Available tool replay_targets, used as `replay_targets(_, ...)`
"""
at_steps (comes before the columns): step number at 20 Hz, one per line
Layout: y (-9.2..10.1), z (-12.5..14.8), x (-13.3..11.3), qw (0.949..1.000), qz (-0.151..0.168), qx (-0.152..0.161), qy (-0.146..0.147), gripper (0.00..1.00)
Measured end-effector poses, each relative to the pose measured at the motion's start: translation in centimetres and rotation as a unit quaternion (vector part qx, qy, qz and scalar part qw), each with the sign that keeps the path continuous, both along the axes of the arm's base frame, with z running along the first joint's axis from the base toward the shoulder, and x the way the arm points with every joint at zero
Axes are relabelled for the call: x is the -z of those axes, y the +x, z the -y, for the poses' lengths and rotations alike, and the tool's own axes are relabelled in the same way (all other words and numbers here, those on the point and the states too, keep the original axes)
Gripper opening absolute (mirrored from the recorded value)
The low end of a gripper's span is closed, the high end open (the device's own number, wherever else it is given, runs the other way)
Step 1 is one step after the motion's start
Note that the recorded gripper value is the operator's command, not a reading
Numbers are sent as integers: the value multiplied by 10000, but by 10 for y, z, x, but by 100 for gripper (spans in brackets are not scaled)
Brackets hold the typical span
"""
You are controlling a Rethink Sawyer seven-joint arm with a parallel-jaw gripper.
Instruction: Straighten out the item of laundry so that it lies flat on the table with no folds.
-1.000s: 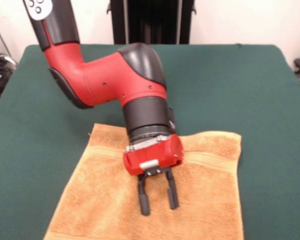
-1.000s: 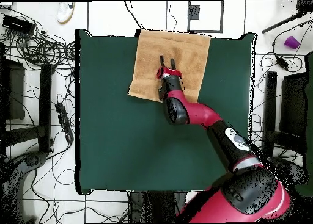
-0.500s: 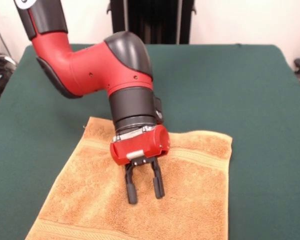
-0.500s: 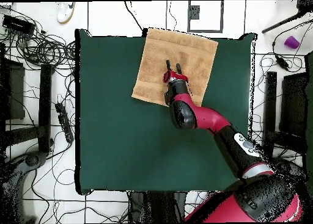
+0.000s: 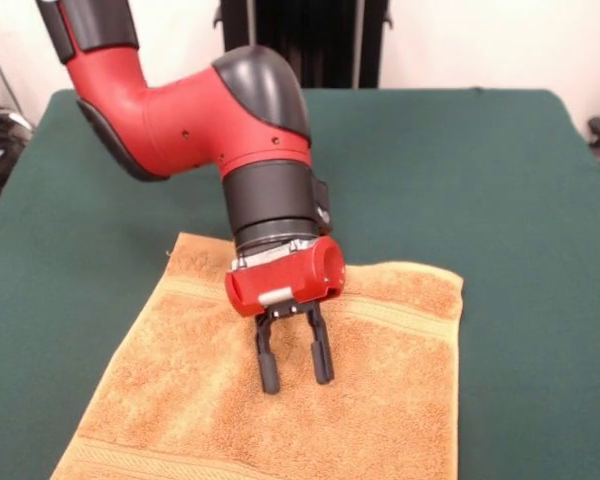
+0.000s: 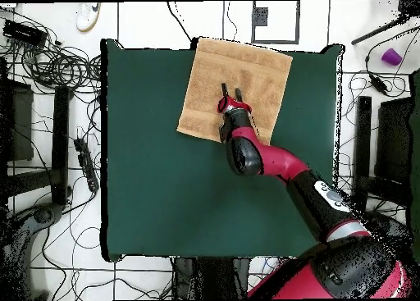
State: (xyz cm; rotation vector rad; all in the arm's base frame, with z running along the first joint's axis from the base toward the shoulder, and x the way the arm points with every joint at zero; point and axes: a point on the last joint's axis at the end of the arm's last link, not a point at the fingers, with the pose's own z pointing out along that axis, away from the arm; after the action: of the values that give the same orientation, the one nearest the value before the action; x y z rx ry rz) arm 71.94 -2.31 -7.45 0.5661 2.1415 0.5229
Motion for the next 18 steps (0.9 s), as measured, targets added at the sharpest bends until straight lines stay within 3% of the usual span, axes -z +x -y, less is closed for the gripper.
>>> replay_targets(8, -2, 0, -55, 9994, -310, -118, 116, 100)
replay_targets(13, 2, 19, -118, 9975, -622, -136, 308, 100)
replay_targets(18, -4, 50, -182, 9964, -705, -164, 441, 100)
